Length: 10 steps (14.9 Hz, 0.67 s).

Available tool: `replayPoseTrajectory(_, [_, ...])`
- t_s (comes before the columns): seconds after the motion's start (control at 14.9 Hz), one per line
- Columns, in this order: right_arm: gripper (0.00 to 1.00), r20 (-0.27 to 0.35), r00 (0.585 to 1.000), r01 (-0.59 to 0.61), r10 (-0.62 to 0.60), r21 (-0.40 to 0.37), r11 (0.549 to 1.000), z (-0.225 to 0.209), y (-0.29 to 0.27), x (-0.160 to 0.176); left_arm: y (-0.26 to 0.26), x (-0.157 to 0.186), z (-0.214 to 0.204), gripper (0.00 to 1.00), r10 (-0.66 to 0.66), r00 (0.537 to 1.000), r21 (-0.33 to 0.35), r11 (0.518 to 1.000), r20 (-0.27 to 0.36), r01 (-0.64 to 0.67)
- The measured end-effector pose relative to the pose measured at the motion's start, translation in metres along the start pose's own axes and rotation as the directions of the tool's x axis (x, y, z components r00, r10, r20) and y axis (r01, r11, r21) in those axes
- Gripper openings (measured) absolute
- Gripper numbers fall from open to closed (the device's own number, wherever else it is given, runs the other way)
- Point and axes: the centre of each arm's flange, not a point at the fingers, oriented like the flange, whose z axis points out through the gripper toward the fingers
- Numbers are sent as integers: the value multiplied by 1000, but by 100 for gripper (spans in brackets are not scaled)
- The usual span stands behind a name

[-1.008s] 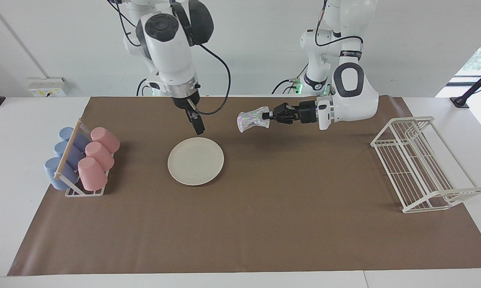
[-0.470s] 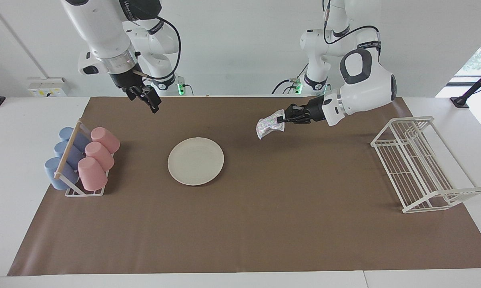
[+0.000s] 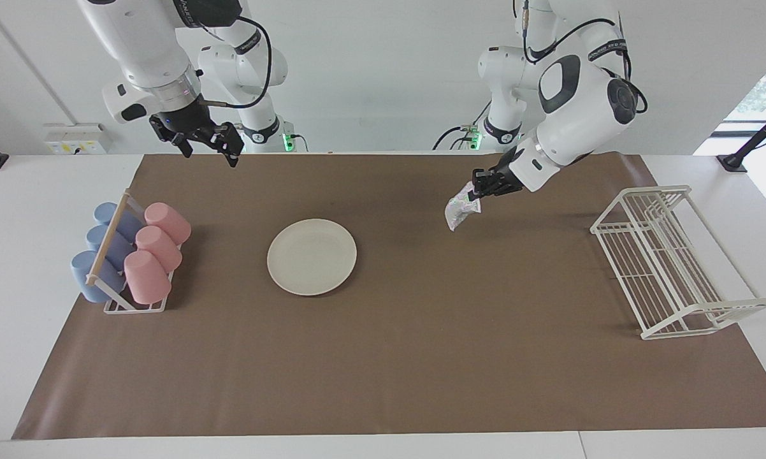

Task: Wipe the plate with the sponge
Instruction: 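Carry the cloth toward the rack while the right gripper withdraws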

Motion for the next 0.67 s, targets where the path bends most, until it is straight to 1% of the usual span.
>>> replayPoseTrajectory(0.13, [100,-1,1000,20,-20,-1,1000,-1,17,5,-3,-3,-1,4,0,1000,129,992,-20,3])
replayPoseTrajectory(0.34, [100,-2,999,38,-38,-5,999,-2,30,8,-9,-8,-1,4,11,999,331,944,-39,3])
replayPoseTrajectory(0.54, [100,6,999,52,-52,-9,999,-2,28,8,-22,-9,-13,4,34,998,502,865,-52,-3])
replayPoseTrajectory(0.67, [100,22,998,63,-62,-11,998,-1,26,12,-33,-8,-24,4,46,997,613,790,-66,4])
